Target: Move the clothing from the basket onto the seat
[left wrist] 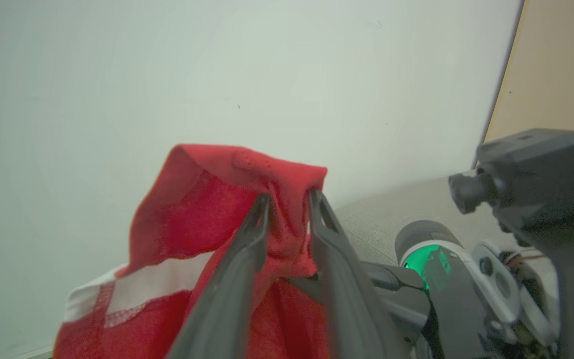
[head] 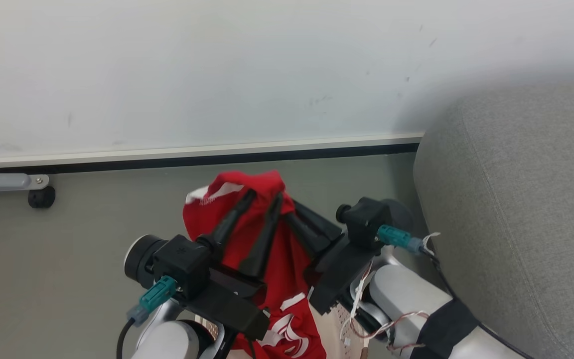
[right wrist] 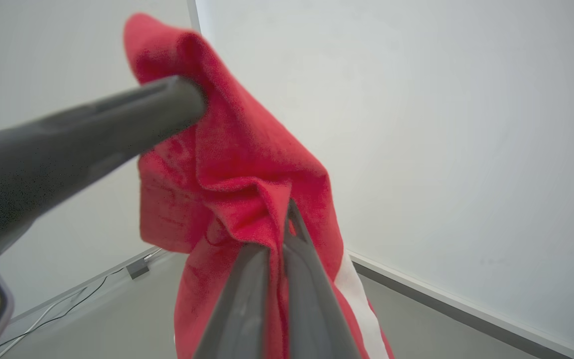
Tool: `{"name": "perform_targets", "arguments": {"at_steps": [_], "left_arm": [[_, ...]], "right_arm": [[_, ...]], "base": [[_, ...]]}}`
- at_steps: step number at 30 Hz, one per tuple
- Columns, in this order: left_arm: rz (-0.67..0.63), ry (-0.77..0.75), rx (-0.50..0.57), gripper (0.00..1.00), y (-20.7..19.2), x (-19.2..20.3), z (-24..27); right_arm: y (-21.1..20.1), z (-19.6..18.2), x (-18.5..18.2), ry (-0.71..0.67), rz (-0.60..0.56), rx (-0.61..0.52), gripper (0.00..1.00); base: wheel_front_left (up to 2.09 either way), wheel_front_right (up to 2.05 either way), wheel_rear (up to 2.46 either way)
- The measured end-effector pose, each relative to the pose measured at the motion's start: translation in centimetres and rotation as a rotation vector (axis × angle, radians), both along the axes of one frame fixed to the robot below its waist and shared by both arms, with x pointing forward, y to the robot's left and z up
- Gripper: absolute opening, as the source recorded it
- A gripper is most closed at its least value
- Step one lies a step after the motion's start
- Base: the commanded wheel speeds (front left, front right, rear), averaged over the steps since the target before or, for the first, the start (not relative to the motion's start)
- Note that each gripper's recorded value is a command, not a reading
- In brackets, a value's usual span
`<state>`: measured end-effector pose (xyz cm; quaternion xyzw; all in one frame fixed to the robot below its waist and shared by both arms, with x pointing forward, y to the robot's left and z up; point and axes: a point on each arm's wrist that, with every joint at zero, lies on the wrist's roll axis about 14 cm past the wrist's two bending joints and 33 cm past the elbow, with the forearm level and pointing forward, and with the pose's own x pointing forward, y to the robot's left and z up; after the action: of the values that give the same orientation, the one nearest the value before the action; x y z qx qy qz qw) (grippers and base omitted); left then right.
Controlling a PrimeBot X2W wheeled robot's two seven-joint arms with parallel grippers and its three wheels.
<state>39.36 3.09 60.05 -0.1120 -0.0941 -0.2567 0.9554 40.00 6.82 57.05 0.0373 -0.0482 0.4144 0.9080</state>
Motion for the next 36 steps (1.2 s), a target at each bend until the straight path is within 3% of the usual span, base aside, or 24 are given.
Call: {"name": "perform_targets", "arguments": {"at_steps": [15,36], "left_arm": [[-0.035,0.083,0.07,1.0,-0.5,-0.9,-3.1],[-0.156,0.19,0.15,1.0,-3.1,-2.3,-7.3]], "right_arm": [[-3.9,1.3,3.8,0.0,-0.158,0.04,0.0],[-11.9,-1.1,5.6,0.063,-0.381,0.037,0.0]], "base": [[0.0,0.0,0.0],[0.0,0.0,0.0]]}}
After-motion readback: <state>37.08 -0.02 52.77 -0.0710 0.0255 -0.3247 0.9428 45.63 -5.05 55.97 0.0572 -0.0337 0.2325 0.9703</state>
